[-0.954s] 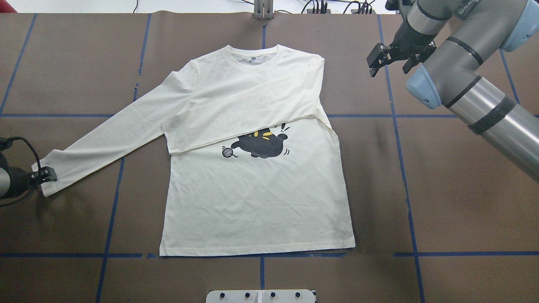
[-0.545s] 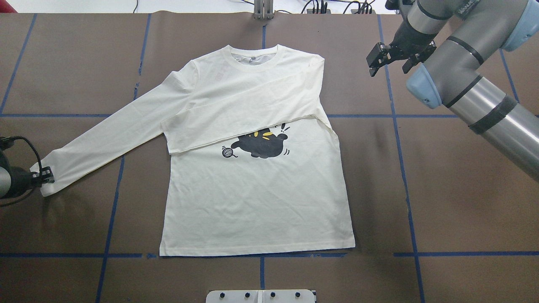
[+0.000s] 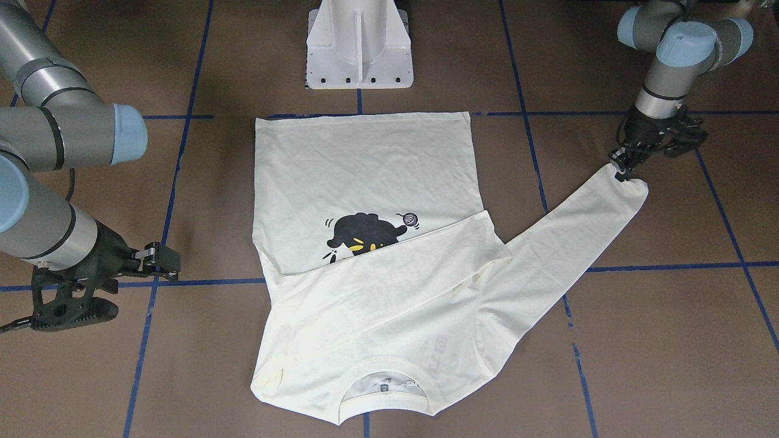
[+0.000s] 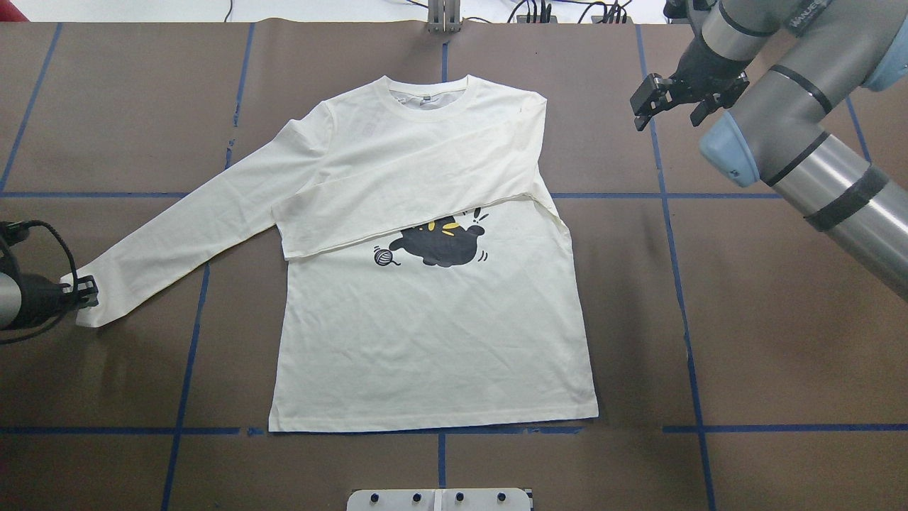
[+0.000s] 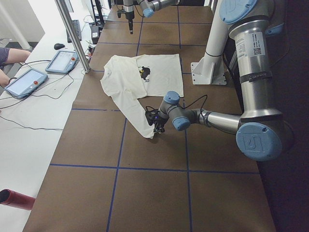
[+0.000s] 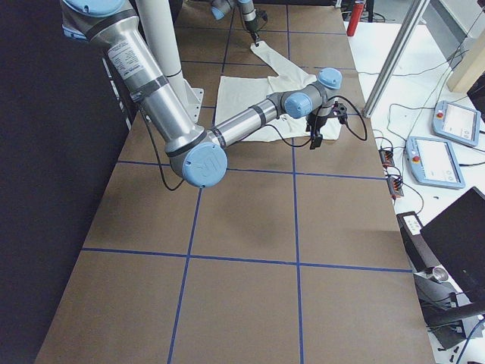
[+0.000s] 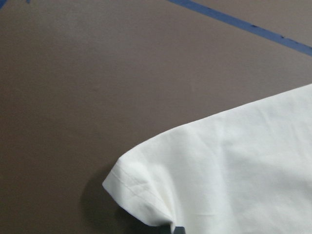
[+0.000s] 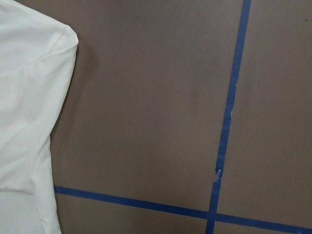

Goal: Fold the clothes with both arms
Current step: 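Release the sleeve and raise the right gripper while the left gripper grasps the other cuff, then fold the held cuff with the left gripper across the shirt front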

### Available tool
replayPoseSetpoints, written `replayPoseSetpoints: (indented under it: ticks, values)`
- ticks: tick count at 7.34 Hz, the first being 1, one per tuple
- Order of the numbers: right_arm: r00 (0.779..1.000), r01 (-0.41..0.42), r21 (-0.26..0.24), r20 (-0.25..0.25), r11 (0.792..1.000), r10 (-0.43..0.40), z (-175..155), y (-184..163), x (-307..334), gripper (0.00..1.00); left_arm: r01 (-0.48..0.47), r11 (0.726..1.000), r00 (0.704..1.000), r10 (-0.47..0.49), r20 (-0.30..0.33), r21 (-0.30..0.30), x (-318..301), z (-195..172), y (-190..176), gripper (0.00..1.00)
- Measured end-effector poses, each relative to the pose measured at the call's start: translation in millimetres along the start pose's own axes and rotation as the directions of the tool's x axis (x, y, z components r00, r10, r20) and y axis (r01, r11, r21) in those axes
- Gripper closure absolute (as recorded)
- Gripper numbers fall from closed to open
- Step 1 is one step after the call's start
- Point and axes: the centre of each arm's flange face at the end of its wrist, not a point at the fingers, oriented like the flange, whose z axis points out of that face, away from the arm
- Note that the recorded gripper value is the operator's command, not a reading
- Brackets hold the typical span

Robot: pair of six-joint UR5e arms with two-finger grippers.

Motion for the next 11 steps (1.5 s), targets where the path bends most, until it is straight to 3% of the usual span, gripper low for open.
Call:
replayPoseSetpoints:
  ticks: [2,4,6,8,11]
  values:
    - [0.999,-0.032,-0.002,-0.013,0.999,0.032,0.5,37.0,47.3,0.0,0.009,1.0,0.999,-0.009,-0.049,0.019,63.6,-26.5,-42.3,1.0]
    - [0.998,-0.061,-0.017,-0.031,0.998,0.06,7.6,77.6,89.0,0.0,0.01,0.999,0.996,-0.006,-0.086,0.045,191.2,-63.4,-79.2,1.0]
    - [0.996,-0.079,-0.025,-0.042,0.997,0.078,9.1,101.6,111.0,0.0,0.029,0.998,0.991,-0.023,-0.13,0.048,325.0,-116.4,-89.2,1.0]
    - [0.996,-0.083,-0.024,-0.042,0.996,0.082,7.6,105.0,114.5,0.0,0.057,0.998,0.972,-0.053,-0.227,0.009,430.7,-163.9,-70.7,1.0]
    - [0.995,-0.088,-0.02,-0.043,0.996,0.087,6.5,103.0,113.1,0.0,0.105,0.991,0.951,-0.124,-0.284,-0.084,563.4,-145.6,14.3,1.0]
